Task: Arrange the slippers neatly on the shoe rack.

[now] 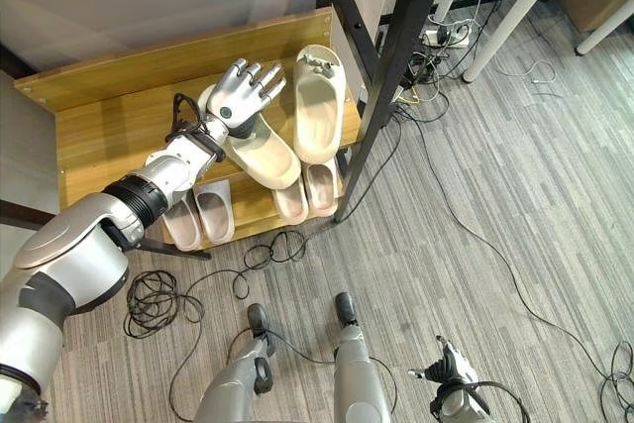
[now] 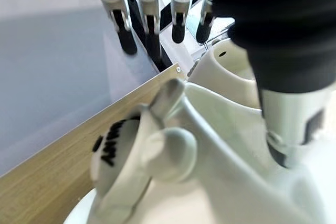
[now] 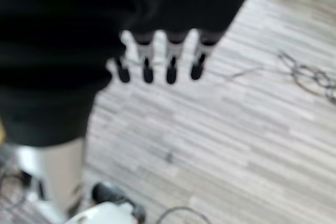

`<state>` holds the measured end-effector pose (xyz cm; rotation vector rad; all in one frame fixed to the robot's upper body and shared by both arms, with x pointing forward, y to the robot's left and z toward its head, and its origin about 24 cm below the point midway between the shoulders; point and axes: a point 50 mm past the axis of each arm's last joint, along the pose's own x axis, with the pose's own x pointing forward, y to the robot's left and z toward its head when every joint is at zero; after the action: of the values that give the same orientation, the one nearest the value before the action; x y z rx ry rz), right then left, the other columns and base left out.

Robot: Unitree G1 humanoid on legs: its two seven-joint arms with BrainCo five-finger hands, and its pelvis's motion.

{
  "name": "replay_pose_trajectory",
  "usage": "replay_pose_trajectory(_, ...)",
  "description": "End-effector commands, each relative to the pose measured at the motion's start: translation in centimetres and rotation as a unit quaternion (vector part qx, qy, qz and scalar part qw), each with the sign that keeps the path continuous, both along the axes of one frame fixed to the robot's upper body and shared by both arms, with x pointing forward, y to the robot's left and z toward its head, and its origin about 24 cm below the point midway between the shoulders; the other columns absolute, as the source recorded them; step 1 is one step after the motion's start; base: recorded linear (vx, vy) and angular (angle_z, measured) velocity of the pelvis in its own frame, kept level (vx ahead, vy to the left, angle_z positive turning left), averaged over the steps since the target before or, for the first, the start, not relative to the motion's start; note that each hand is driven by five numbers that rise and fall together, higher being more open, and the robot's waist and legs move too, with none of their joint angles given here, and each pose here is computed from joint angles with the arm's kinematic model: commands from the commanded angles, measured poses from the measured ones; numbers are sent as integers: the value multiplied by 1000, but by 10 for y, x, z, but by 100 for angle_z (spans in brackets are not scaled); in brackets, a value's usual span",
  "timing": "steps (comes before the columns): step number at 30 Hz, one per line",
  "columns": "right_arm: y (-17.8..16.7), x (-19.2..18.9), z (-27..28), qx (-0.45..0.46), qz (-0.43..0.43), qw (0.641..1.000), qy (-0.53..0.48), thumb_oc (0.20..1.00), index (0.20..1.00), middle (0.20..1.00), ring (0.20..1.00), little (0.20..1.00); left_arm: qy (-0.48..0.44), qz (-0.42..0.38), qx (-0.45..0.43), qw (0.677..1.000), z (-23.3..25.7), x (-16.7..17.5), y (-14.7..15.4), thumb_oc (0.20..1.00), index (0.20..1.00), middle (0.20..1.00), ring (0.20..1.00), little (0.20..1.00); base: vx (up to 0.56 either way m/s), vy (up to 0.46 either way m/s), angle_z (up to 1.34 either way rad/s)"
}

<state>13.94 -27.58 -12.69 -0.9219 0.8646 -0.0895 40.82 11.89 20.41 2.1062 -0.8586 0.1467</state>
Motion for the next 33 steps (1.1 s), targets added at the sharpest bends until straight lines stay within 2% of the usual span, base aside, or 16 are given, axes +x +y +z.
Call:
replay_pose_trajectory(1, -17, 13, 13, -18, -19, 999, -32, 1000, 1000, 1000, 1000, 1000, -74, 34, -50, 995, 55, 4, 19, 1000, 1000, 1000, 1000, 1000, 0, 0, 0)
replay_pose_trajectory(11, -12, 7, 8, 3, -28, 999, -18, 1000, 1000, 1000, 1000, 1000, -85, 46, -69, 993, 67, 1, 40, 1000, 1000, 1000, 1000, 1000, 1, -4, 0)
replay_pose_trajectory(18, -4, -7, -2, 18, -37, 999, 12, 1000, 1000, 1000, 1000, 1000, -67, -11, -211, 975, 60, -13, 54, 1000, 1000, 1000, 1000, 1000, 15, -39, 3)
replay_pose_trajectory(24, -4, -6, -2, 20, -41, 999, 13, 1000, 1000, 1000, 1000, 1000, -52, -53, -293, 953, 62, -22, 53, 1000, 1000, 1000, 1000, 1000, -6, -34, 3)
replay_pose_trajectory(29, -3, -4, -1, 30, -53, 998, 4, 1000, 1000, 1000, 1000, 1000, -6, -48, -325, 944, 48, -24, 59, 1000, 1000, 1000, 1000, 1000, -18, -13, 0)
replay_pose_trajectory(31, -1, 1, 1, 33, -55, 998, -3, 1000, 1000, 1000, 1000, 1000, 49, -48, -384, 921, 26, -25, 62, 1000, 1000, 1000, 1000, 1000, 0, 0, 0)
replay_pose_trajectory(32, -1, 1, 1, 33, -55, 998, -3, 1000, 1000, 1000, 1000, 1000, 49, -48, -385, 921, 26, -25, 62, 1000, 1000, 1000, 1000, 1000, 0, 0, 0)
replay_pose_trajectory(33, -1, 6, 2, 34, -57, 998, -9, 1000, 1000, 1000, 1000, 1000, 74, -48, -426, 900, 16, -25, 63, 1000, 1000, 1000, 1000, 1000, 0, 0, 0)
